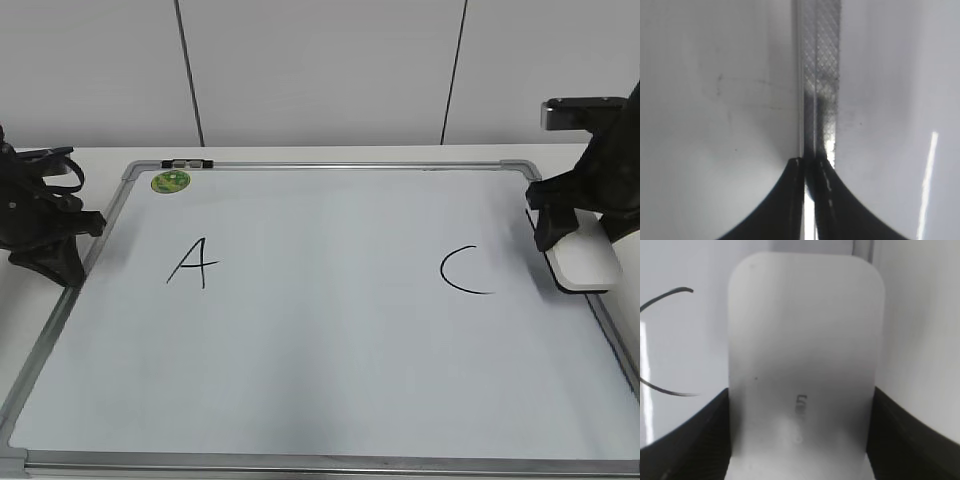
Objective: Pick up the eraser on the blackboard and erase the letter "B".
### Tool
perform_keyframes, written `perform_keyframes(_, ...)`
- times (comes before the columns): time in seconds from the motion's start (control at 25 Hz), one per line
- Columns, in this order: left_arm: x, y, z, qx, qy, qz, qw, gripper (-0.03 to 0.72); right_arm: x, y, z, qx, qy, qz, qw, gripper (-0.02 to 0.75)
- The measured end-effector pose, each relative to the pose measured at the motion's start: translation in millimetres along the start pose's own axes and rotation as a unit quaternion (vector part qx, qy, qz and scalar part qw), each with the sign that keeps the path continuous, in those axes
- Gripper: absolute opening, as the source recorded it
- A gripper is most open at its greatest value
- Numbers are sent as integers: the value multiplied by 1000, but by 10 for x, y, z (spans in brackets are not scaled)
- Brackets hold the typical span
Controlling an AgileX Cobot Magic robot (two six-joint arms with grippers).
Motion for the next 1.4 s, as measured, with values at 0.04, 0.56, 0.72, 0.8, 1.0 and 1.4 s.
perform_keyframes(0.04,0,0,0,0,0,0,1000,14,-55,-2,13,0,6,1,1000,557)
perform_keyframes(0.56,0,0,0,0,0,0,1000,15,-393,-13,85,0,36,4,999,557)
perform_keyframes(0.72,0,0,0,0,0,0,1000,16,-427,-14,94,-1,40,4,999,557)
perform_keyframes(0.8,0,0,0,0,0,0,1000,17,-427,-14,94,-6,40,4,999,563)
perform_keyframes(1.0,0,0,0,0,0,0,1000,17,-414,-14,90,-11,39,4,999,612)
perform_keyframes(1.4,0,3,1,-1,0,-1,1000,45,324,22,-157,-5,-22,-3,1000,617)
Point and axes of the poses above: a point on each arm's last joint axis where the gripper is mounted, x pointing back along that axis away from the gripper, y along the wrist's bending axis when the last joint is at zero, z = x × y, the point moved 10 cm from there along -x, pointing out along that axis toward the gripper, and after that the axes turned 8 degrees about -x, right-handed, at the moved point
